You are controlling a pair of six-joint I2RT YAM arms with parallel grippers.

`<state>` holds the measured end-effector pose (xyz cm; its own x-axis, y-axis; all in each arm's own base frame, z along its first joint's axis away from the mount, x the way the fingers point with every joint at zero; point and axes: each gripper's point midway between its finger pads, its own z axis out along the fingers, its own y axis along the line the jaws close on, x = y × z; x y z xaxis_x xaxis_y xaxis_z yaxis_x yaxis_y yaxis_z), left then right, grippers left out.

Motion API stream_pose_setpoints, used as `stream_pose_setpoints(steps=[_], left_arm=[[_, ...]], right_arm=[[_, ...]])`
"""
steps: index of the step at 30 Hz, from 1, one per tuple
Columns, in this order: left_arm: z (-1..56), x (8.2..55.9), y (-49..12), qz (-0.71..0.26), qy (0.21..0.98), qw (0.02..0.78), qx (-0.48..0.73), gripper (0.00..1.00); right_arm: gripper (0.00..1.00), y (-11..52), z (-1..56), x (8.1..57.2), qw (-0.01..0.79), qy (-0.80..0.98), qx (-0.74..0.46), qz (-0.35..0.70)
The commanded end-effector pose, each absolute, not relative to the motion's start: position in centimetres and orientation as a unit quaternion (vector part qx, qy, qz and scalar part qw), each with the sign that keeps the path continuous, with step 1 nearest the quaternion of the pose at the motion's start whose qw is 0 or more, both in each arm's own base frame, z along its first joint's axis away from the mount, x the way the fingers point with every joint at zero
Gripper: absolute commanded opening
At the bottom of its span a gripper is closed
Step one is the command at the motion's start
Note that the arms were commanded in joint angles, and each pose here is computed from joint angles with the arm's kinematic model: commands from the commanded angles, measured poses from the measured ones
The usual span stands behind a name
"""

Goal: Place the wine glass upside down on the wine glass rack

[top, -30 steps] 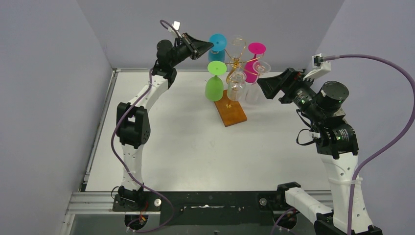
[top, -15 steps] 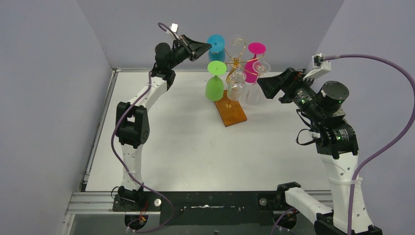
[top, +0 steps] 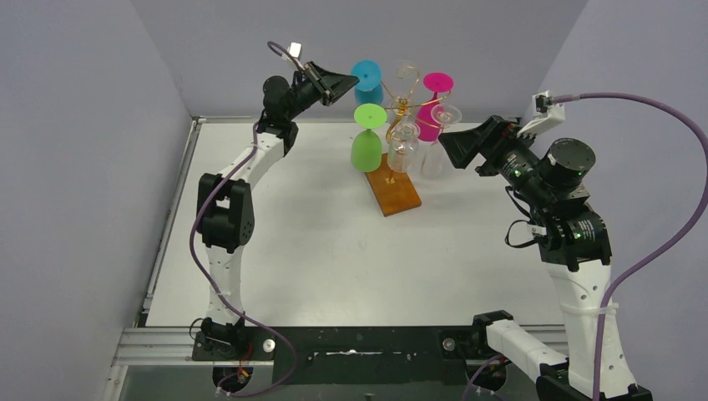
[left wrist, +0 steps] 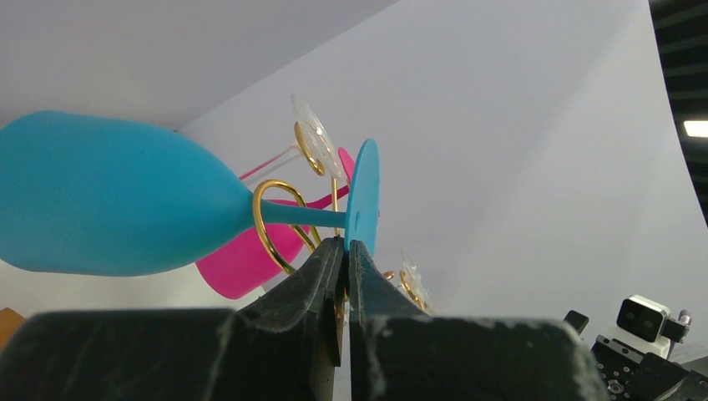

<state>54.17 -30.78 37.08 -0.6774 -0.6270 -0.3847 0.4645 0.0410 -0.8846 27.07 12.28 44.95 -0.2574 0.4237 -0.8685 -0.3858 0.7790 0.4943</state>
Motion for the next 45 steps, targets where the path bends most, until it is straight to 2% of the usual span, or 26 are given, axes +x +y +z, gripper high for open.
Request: stream_pose_setpoints(steps=[1,16,25,38,45], left_arm=[[43.4,51.7,-29.0,-0.705,0.547,0.45,-0.024,0.0],[42.0,51.4,-29.3,-0.702,0.559,0.441,-0.02,0.0],[42.7,50.7,-29.0,-0.692,0.539,0.481,0.001,0.17],[42.8,49.7,-28.4,-0.668,0.532,0.521,0.011,0.23],[42.4,48.7,-27.5,-0.657,0.529,0.537,0.013,0.39]], right_arm=[[0.98,12.1,46.9,27.0,0.637,0.694,0.005,0.336],[0.98,12.1,46.8,27.0,0.637,0.694,0.005,0.337],[0.98,12.1,46.8,27.0,0.638,0.693,0.004,0.335],[0.98,12.0,46.6,26.7,0.638,0.693,0.005,0.336],[0.98,12.2,46.1,26.4,0.632,0.695,-0.001,0.342]])
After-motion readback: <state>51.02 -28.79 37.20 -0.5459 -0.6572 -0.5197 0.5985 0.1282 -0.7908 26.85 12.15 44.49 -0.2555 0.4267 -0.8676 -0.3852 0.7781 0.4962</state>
